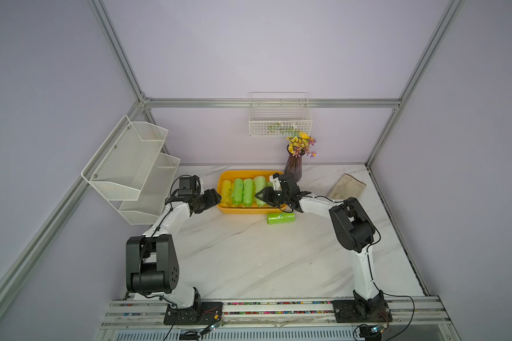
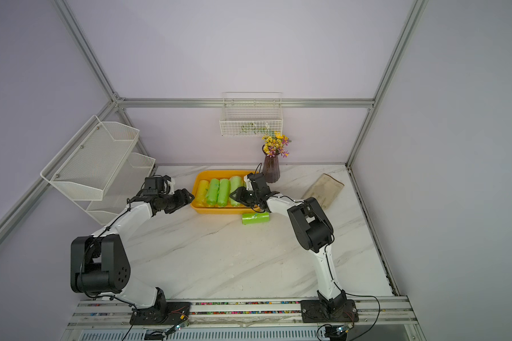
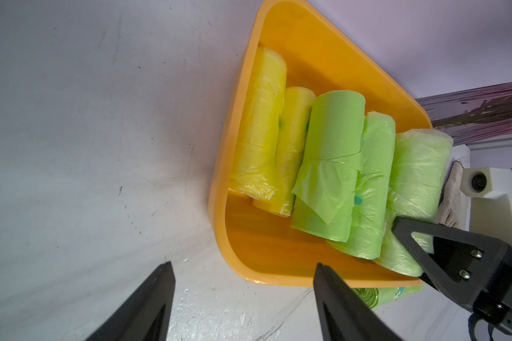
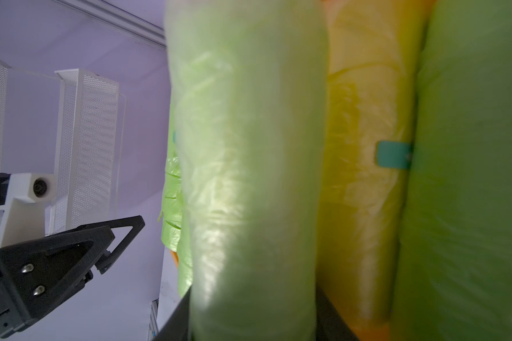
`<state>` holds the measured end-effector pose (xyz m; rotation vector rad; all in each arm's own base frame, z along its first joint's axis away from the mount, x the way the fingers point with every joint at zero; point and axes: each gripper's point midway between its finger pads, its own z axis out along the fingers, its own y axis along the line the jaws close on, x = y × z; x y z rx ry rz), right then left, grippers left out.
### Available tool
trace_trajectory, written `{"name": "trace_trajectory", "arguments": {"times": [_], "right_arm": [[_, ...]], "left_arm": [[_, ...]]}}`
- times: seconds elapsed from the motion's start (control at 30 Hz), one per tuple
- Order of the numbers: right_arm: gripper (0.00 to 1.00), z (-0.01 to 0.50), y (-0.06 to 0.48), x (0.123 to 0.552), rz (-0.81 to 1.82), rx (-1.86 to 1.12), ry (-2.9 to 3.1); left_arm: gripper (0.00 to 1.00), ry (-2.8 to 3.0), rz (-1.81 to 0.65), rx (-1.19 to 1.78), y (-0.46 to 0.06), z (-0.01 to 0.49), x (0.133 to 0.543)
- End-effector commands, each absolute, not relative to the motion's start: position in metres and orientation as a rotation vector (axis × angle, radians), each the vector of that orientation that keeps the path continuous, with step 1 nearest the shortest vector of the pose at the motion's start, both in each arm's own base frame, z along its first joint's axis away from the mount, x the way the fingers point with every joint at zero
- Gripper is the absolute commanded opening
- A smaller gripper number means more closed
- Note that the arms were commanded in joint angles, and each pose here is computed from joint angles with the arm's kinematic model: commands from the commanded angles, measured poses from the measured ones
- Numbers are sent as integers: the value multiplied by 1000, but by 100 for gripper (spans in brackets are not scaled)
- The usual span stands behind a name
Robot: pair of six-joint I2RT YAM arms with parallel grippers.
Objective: Put the roll of trash bags into the storage box
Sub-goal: Place the roll of trash bags in the storage box.
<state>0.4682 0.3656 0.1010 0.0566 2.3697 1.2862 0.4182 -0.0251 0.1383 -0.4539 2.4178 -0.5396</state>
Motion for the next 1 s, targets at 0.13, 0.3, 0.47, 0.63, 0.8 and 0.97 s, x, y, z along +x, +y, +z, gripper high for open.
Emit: {"name": "trace_trajectory", "arguments": {"times": [0.13, 0.3, 0.47, 0.63, 0.8, 0.97], "right_arm": [[44, 111, 367, 477, 1289, 55, 2345], [52, 111, 366, 477, 1278, 58, 2350], [57, 111, 366, 476, 1278, 55, 2355], [58, 114, 366, 476, 1270, 42, 2358], [60, 116, 365, 475, 1255, 25, 2362], [62, 123, 360, 475, 1219, 3, 2360]], "left_arm": [[74, 2335, -552, -416, -24, 167, 424], [74, 2335, -557, -415, -24, 168, 424], [74, 2336, -557, -414, -24, 167, 424], [74, 2331, -552, -413, -24, 169, 424], [74, 2332, -552, -416, -24, 169, 424], [74, 2332, -542, -413, -23, 169, 424]]}}
